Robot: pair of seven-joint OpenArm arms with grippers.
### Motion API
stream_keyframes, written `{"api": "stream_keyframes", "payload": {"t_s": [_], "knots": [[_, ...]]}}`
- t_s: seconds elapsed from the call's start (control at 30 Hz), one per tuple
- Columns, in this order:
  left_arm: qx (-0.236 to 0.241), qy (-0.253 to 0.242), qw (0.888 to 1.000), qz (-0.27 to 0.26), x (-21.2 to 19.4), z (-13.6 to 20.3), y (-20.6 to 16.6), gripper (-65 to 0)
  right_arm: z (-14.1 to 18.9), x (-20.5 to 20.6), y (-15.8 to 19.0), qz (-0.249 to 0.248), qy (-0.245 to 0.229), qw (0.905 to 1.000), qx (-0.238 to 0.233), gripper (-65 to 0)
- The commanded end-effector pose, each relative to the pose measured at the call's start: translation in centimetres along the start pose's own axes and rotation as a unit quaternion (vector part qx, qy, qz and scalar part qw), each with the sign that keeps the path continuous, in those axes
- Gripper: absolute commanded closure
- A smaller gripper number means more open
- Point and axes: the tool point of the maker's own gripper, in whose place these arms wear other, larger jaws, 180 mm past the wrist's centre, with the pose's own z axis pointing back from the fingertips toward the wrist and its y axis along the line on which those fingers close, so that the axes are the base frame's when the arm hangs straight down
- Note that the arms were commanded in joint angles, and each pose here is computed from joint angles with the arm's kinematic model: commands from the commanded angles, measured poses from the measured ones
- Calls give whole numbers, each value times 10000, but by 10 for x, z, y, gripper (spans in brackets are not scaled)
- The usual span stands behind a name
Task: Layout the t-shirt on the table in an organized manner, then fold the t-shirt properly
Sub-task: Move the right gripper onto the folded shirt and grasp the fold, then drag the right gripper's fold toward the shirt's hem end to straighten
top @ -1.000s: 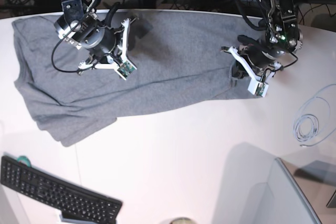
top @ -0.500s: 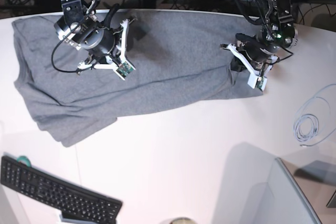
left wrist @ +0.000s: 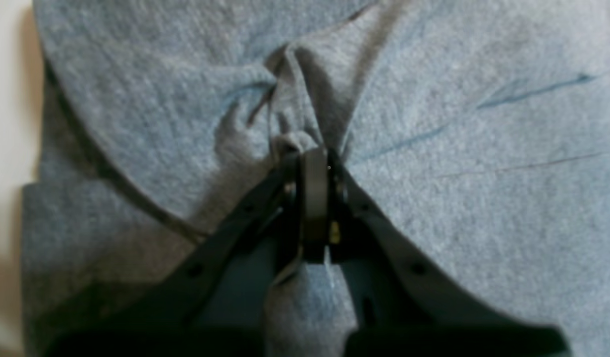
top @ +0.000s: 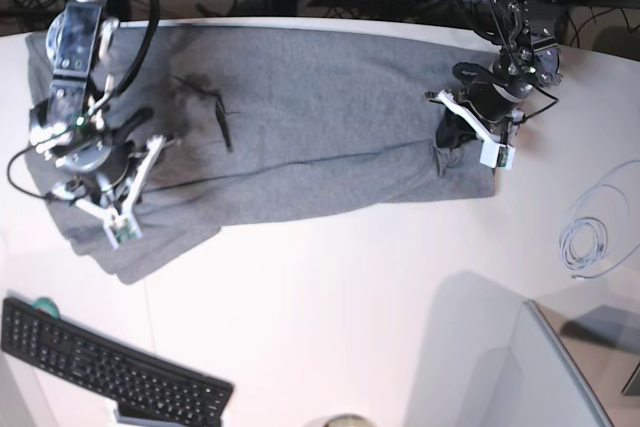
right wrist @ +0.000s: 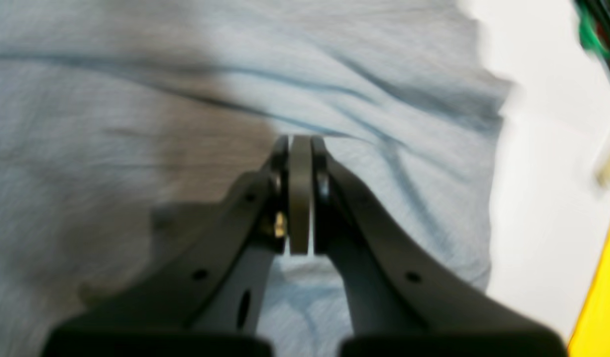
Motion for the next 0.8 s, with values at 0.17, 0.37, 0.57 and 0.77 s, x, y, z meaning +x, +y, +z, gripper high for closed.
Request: {"api": "stream_keyframes", "payload": {"t_s": [0.17, 0.37, 0.57, 0.77], "knots": [[499, 864, 9945, -318, -32, 10, 31, 0, -28, 16, -72, -505, 35, 9981, -355, -11], [576, 867, 9938, -381, -30, 15, 41, 0, -55, 24, -126, -1085, 16, 9934, -370, -179], [588, 843, 9939, -409, -27, 15, 42, 0, -68, 28, -141, -1293, 56, 9914, -214, -417], [672, 640, 9938, -610, -5, 20, 49, 0, -76, 55, -143, -1410, -245, 9897, -88, -470]]}}
